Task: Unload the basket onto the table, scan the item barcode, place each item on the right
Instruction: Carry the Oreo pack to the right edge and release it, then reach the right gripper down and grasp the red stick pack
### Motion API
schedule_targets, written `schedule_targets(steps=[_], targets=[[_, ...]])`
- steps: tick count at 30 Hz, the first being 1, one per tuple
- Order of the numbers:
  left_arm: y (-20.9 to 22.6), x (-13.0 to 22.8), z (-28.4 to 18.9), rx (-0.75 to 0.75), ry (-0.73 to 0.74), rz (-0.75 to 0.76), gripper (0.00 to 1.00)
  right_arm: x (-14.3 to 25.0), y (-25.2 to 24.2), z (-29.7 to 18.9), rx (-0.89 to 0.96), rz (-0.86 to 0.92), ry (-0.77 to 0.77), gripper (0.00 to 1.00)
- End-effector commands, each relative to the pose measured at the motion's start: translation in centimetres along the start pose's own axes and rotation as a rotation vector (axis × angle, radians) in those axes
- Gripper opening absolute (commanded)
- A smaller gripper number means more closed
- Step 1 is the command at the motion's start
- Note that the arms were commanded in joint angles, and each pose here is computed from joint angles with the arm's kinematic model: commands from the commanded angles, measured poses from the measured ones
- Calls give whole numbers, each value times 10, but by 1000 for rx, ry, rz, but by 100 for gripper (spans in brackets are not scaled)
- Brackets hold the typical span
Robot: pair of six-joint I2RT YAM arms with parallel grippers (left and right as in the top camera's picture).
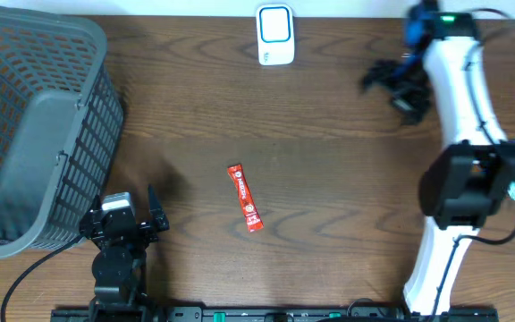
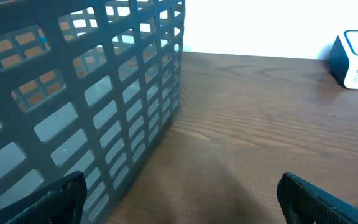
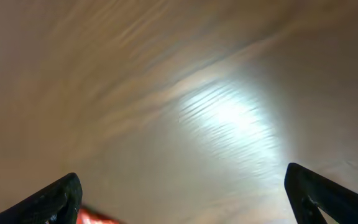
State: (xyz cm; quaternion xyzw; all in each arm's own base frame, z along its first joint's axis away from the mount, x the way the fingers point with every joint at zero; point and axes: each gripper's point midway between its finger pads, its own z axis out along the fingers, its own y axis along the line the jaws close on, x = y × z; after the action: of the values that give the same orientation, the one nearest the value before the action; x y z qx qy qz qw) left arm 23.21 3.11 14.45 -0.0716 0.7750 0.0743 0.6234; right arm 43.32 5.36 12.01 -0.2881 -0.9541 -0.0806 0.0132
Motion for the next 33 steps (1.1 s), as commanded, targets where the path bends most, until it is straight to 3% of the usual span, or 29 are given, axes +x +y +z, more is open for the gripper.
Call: schedule_targets(steps=[1,9,17,23,27,33], targets=[[2,13,3,-10,30,24,98,44,54,-3,-66,-399,11,99],[2,13,3,-10,30,24,98,128,119,12,-73,-693,23,99],[2,13,3,-10,30,24,98,203,134,22,-26,-849,96,98],[1,13,3,-10,30,24,98,213,124,44,162,-851,-19,97],[2,13,3,-10,30,24,98,228,124,69,186,-876,-36,95],[2,13,3,-10,30,24,98,255,119,103,203,-944,-18,79]])
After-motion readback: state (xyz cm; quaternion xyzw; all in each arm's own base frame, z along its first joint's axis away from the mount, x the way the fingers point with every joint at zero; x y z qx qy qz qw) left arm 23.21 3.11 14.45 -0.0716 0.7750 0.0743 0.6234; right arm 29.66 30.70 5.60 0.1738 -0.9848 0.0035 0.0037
